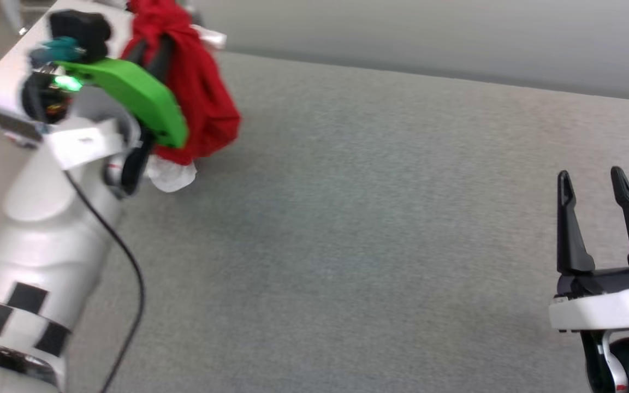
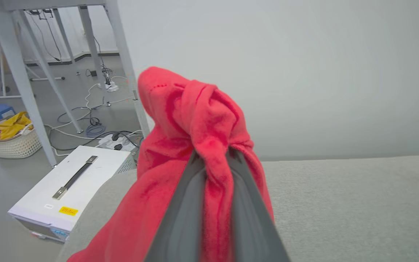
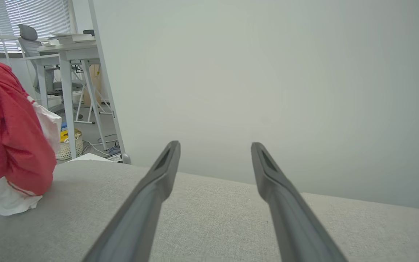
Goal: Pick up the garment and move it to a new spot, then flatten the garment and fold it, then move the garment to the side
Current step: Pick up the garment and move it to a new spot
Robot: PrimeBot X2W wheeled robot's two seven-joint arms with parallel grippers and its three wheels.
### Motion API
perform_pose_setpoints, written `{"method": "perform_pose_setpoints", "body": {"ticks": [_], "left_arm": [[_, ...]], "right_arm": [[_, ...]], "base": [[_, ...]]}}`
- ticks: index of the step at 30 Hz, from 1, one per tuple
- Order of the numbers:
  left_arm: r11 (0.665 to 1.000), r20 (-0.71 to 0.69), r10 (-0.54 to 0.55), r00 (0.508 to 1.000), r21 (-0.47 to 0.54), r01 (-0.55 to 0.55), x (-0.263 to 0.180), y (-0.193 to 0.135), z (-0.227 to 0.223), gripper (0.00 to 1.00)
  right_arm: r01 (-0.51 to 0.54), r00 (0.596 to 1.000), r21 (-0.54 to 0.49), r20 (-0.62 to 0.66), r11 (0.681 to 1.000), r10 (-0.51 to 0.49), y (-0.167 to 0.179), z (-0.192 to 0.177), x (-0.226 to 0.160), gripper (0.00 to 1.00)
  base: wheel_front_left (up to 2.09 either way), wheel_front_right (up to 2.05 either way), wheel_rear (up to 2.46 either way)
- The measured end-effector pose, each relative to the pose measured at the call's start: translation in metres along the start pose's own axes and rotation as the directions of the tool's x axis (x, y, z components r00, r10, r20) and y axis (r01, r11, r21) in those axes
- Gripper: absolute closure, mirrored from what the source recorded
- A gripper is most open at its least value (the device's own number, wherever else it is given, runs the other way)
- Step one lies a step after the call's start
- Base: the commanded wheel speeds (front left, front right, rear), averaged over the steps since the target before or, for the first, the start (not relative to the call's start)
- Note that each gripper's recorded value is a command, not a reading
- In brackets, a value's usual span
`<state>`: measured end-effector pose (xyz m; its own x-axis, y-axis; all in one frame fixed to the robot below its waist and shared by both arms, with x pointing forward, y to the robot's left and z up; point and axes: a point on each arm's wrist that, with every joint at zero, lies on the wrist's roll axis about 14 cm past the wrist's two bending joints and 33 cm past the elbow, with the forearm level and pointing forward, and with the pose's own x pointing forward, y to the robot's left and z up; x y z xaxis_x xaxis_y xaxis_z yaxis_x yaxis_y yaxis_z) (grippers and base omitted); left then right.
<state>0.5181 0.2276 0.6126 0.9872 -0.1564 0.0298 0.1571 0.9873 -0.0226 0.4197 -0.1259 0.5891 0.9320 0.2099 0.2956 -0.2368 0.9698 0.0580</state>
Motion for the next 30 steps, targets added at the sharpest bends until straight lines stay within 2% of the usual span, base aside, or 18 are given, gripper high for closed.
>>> {"method": "perform_pose_setpoints", "body": {"ticks": [4, 6, 9, 13, 16, 18, 21, 22, 24, 25, 27, 30], "left_arm": [[0.981, 0.016, -0.190, 0.982, -0.039, 0.190, 0.010, -0.082, -0.001, 1.00], [0.960, 0.015, -0.275, 0.961, -0.054, 0.275, 0.009, -0.119, -0.004, 1.00], [0.908, 0.037, -0.410, 0.911, -0.072, 0.412, 0.004, -0.177, 0.001, 1.00], [0.808, 0.058, -0.578, 0.814, -0.095, 0.581, -0.013, -0.253, 0.006, 1.00], [0.711, 0.062, -0.692, 0.720, -0.114, 0.694, -0.035, -0.307, 0.004, 1.00], [0.632, 0.054, -0.764, 0.643, -0.132, 0.763, -0.056, -0.342, -0.003, 1.00], [0.539, 0.021, -0.835, 0.550, -0.176, 0.824, -0.082, -0.378, -0.021, 1.00], [0.520, 0.000, -0.848, 0.530, -0.196, 0.831, -0.088, -0.384, -0.032, 1.00], [0.511, -0.059, -0.856, 0.513, -0.234, 0.827, -0.094, -0.388, -0.058, 1.00], [0.520, -0.095, -0.853, 0.514, -0.255, 0.815, -0.095, -0.387, -0.074, 1.00], [0.545, -0.167, -0.838, 0.519, -0.275, 0.792, -0.094, -0.380, -0.104, 1.00], [0.604, -0.269, -0.796, 0.542, -0.284, 0.745, -0.087, -0.361, -0.146, 1.00]], "right_arm": [[0.079, 0.997, -0.028, 0.014, 0.996, -0.079, -0.026, 0.013, -0.019, 0.00], [0.109, 0.994, -0.034, 0.023, 0.993, -0.108, -0.034, 0.019, -0.028, 0.00], [0.158, 0.987, -0.050, 0.038, 0.986, -0.156, -0.049, 0.029, -0.041, 0.00], [0.223, 0.974, -0.064, 0.057, 0.973, -0.220, -0.067, 0.040, -0.059, 0.00], [0.267, 0.963, -0.076, 0.067, 0.961, -0.262, -0.079, 0.046, -0.071, 0.00], [0.289, 0.956, -0.085, 0.072, 0.953, -0.284, -0.085, 0.048, -0.077, 0.00], [0.312, 0.949, -0.088, 0.068, 0.946, -0.307, -0.092, 0.046, -0.082, 0.00], [0.317, 0.948, -0.088, 0.063, 0.944, -0.313, -0.094, 0.044, -0.082, 0.00], [0.322, 0.947, -0.086, 0.050, 0.943, -0.319, -0.096, 0.038, -0.082, 0.00], [0.324, 0.946, -0.084, 0.042, 0.942, -0.322, -0.097, 0.034, -0.081, 0.00], [0.328, 0.945, -0.083, 0.027, 0.941, -0.327, -0.099, 0.027, -0.080, 0.00], [0.333, 0.943, -0.088, 0.007, 0.939, -0.334, -0.103, 0.017, -0.076, 0.00]], "base": [[0.00, 0.00, 0.00], [0.00, 0.00, 0.00], [0.00, 0.00, 0.00], [0.00, 0.00, 0.00], [0.00, 0.00, 0.00], [0.00, 0.00, 0.00], [0.00, 0.00, 0.00], [0.00, 0.00, 0.00], [0.00, 0.00, 0.00], [0.00, 0.00, 0.00], [0.00, 0.00, 0.00], [0.00, 0.00, 0.00]]}}
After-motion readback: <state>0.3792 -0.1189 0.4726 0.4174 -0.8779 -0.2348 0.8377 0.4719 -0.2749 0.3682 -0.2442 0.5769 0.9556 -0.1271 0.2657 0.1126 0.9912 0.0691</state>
